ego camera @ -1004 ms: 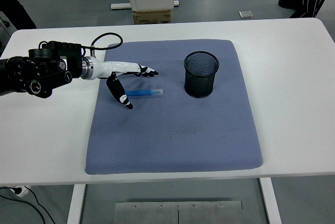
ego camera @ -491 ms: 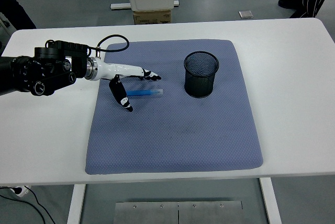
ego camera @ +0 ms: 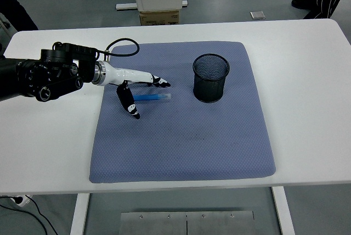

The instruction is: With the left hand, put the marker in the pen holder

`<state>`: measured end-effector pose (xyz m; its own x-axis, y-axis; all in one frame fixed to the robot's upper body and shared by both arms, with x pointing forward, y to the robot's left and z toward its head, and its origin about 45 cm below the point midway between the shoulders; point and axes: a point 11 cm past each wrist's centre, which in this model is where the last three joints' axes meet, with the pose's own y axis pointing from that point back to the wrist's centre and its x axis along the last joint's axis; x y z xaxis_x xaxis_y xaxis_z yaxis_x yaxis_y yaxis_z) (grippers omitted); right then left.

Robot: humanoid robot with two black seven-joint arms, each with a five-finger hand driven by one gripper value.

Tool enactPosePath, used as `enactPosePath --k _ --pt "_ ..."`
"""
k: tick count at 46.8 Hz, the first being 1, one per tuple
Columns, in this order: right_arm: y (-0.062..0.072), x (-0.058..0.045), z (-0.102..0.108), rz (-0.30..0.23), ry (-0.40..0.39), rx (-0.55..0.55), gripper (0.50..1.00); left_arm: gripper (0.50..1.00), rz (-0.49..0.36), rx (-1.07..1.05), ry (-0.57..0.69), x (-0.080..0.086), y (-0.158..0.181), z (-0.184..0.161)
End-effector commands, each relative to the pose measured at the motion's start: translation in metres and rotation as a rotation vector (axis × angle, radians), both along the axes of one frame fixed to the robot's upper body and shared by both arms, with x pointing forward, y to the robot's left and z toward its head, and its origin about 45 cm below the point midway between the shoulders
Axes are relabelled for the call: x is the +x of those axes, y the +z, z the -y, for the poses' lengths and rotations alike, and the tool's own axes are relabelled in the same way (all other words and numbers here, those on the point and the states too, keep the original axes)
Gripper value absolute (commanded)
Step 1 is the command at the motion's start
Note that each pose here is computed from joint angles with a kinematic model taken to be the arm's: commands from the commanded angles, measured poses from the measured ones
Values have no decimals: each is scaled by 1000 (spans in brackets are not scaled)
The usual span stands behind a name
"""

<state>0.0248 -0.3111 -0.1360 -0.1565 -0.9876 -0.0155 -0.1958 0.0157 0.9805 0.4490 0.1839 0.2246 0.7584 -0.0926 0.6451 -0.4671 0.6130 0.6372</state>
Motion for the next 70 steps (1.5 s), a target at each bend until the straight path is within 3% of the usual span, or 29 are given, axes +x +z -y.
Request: enactPosePath --k 1,10,21,27,40,47,70 --pt "0 0 0 0 1 0 1000 1000 0 1 1 0 0 0" --pt "0 0 0 0 -1 0 1000 997 5 8 -8 1 1 1" --pt "0 0 0 0 -1 0 1000 903 9 21 -19 0 0 1" --pt "0 0 0 0 -1 0 1000 824 9 23 -21 0 0 1" --pt "0 0 0 0 1 0 1000 789 10 22 -21 0 1 1" --pt "0 0 0 0 -1 0 1000 728 9 22 -22 0 0 2" --pt "0 0 0 0 -1 0 1000 637 12 39 -47 -2 -2 6"
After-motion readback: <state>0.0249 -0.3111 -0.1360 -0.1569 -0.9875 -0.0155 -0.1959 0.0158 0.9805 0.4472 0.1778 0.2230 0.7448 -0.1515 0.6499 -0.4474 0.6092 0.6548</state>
